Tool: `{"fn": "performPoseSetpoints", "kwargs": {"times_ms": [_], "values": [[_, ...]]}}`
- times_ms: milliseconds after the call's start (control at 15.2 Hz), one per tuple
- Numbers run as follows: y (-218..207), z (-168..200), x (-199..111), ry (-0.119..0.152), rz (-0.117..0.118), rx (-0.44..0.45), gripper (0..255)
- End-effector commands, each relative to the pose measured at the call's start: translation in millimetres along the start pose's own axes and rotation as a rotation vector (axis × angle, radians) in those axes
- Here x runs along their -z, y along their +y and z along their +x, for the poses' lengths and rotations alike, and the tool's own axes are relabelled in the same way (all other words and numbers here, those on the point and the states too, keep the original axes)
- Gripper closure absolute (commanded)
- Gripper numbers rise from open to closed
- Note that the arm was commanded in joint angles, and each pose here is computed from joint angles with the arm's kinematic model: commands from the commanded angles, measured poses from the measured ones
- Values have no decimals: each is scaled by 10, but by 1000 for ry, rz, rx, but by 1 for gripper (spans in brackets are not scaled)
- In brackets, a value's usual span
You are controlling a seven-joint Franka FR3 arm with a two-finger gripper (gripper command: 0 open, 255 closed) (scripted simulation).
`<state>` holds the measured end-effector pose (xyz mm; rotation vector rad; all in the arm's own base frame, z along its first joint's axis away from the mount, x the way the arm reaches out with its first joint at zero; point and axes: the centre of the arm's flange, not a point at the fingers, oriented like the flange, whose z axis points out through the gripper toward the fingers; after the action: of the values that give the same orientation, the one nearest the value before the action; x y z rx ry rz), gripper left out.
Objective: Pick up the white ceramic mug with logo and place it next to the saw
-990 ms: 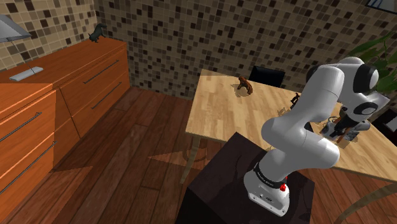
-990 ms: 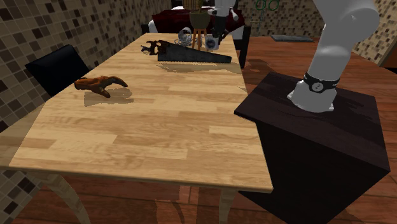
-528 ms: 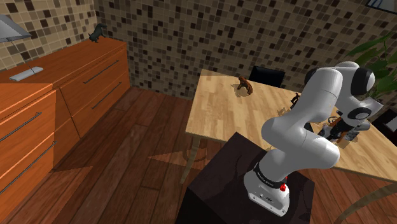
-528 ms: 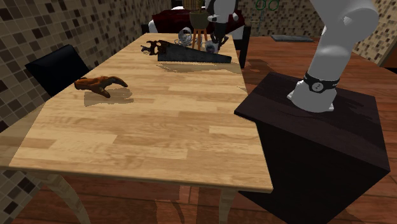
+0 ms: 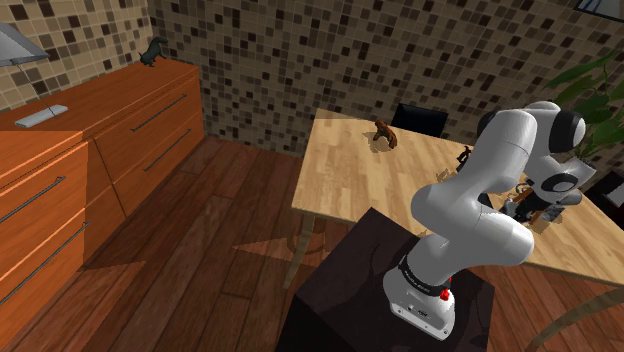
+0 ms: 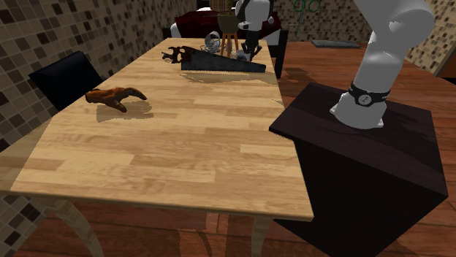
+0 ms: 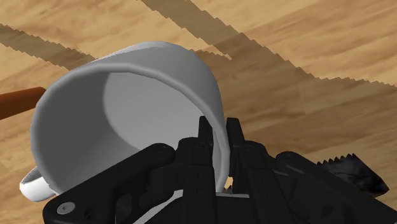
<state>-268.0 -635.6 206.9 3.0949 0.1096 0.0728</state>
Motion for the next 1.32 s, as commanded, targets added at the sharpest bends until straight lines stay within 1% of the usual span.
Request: {"fn": "performPoseSetpoints", "kwargs": {"times_ms": [0,132,198,528,792,1254], "values": [[1,-2,0,0,0,0,255],[1,-2,0,0,0,0,255],[1,-2,0,0,0,0,0],[1,-2,0,0,0,0,0],[1,-2,500,0,0,0,0],[1,-2,500,0,0,0,0]]}}
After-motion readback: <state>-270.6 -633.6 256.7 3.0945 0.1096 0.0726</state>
